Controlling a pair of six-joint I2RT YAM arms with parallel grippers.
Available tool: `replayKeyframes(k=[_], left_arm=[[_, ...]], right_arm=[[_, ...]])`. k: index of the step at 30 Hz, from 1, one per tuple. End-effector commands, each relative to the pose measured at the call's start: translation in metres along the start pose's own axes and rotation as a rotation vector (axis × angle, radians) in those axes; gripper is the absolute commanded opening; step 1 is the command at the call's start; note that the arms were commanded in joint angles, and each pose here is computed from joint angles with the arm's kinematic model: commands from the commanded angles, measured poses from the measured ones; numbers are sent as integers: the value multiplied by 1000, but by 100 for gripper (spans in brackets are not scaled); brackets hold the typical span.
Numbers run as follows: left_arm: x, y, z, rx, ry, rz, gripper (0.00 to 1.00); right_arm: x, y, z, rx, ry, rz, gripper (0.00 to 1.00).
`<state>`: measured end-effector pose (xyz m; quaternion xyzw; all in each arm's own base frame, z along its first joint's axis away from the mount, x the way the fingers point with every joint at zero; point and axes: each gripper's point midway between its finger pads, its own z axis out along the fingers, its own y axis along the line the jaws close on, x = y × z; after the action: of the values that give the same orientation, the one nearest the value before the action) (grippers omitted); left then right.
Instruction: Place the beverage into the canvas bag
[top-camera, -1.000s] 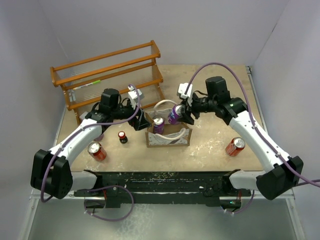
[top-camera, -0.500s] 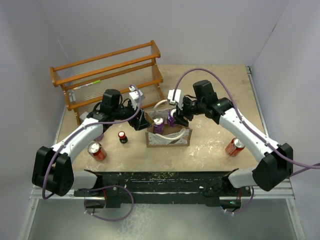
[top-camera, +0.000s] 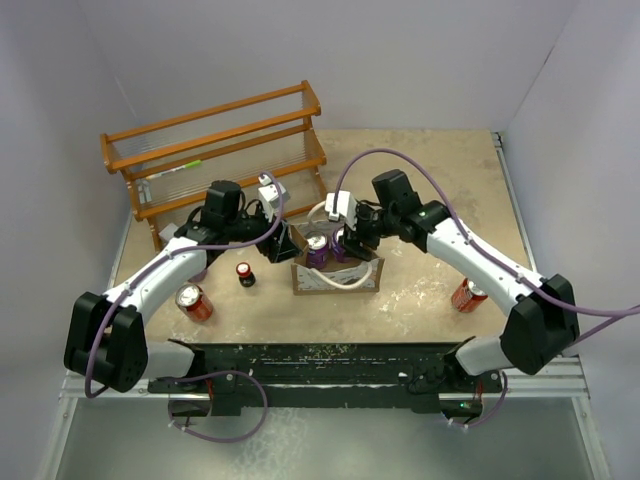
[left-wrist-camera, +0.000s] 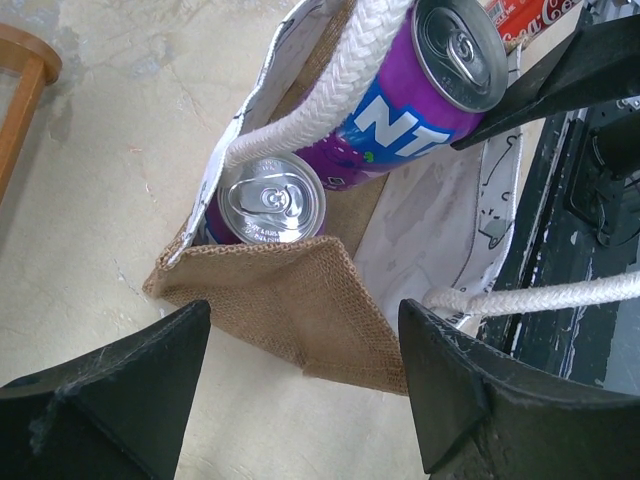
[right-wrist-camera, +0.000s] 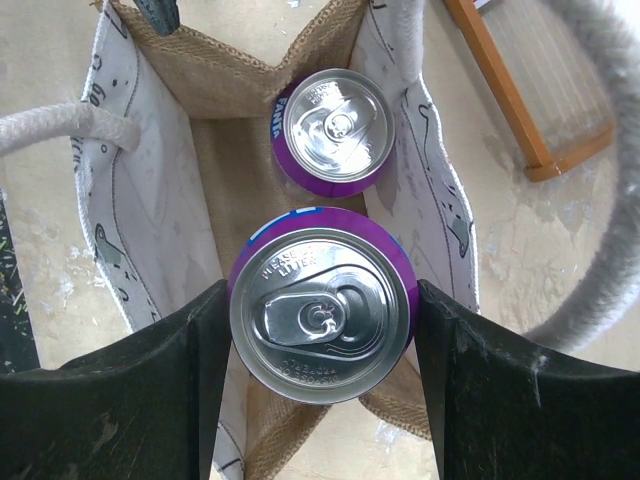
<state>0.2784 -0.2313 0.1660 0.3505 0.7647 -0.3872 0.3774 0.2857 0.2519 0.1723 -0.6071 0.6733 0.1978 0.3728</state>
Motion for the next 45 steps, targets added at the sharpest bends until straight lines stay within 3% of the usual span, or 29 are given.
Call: replayKeyframes(k=[1,21,29,40,45], left_arm=[[-9,-2,-1,5,-38,63,79],[-2,-1,-4,-15,-36,115,85],[0,-2,-7,-22,-43,138,86],[-1,-3,-7,-17,-47,142,87],[-1,-3,-8,-16,-48,144,87]], right_arm=[[-36,-5,-3,-6,-126,-73,0],[-33,44,29,-213,-113,-35,2],[-20,43,48,-191,-61,21,3],[3,47,64,-190,0,61,15],[16,46,70,-182,36,61,26]])
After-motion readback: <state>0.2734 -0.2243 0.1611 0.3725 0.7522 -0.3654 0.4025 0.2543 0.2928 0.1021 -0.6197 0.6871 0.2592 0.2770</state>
